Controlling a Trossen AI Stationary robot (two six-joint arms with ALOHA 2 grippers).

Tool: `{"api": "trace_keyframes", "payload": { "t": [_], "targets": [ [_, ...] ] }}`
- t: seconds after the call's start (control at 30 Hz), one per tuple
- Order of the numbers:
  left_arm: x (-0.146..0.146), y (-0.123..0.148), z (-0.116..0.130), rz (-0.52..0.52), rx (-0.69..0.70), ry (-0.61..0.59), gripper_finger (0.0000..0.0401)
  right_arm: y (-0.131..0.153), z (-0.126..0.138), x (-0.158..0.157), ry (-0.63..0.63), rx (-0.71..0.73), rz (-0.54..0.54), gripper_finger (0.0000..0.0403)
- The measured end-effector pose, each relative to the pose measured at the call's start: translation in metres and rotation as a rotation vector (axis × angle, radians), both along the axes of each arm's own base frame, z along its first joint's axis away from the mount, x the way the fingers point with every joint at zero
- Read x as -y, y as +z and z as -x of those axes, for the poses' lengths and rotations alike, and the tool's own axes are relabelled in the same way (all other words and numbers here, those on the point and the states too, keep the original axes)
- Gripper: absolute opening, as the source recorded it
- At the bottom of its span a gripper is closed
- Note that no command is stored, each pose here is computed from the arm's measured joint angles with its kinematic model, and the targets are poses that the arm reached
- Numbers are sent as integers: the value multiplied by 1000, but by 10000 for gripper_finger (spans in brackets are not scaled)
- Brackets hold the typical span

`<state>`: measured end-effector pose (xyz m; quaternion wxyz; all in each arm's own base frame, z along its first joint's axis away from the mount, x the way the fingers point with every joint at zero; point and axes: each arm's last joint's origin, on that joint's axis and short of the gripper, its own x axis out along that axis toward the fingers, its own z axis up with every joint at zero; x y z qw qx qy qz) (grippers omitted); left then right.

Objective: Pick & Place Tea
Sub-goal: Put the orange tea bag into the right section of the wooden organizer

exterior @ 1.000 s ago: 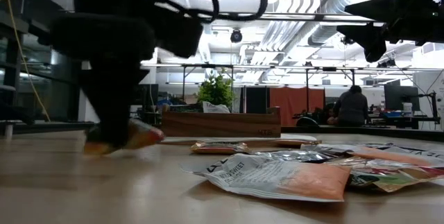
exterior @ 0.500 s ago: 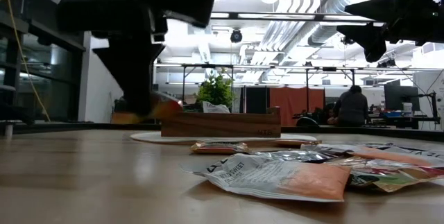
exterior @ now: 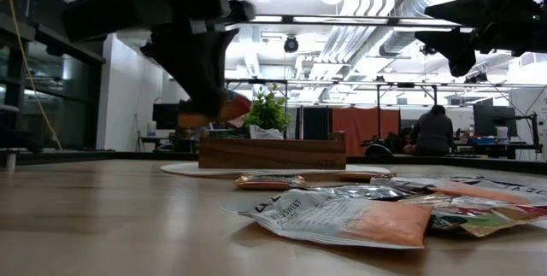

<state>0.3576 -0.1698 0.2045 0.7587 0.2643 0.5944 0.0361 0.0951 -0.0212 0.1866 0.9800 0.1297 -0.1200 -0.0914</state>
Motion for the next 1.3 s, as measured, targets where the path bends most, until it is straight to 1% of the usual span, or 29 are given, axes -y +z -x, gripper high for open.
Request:
{"api": "trace_keyframes", "payload": {
  "t": [0.17,0.27,0.37,0.47,0.53,0.6,0.77,0.93,1.03,1.2,1.3],
  "targets": [
    [0,0,-1,-94,-102,-279,0,0,0,0,0,0,0,250],
    [-3,1,-3,-162,-166,-425,0,0,0,0,0,0,0,250],
    [-14,1,-8,-215,-205,-498,0,0,0,0,0,0,0,250],
    [-33,2,-16,-262,-235,-509,0,0,0,0,3,3,-12,250],
    [-46,2,-20,-282,-252,-499,0,0,0,0,19,19,-85,250],
    [-60,2,-24,-307,-268,-485,0,0,0,0,21,28,-123,250],
    [-86,7,-32,-373,-307,-460,0,2,1,0,21,57,-155,250],
    [-102,31,-46,-375,-222,-396,0,6,1,0,44,111,-225,250],
    [-106,51,-53,-377,-154,-375,0,6,2,1,28,135,-266,250],
    [-107,79,-59,-461,-119,-411,0,4,-1,1,28,111,-284,250],
    [-107,98,-58,-482,-103,-412,0,5,-3,2,30,104,-295,250]
  ]
}}
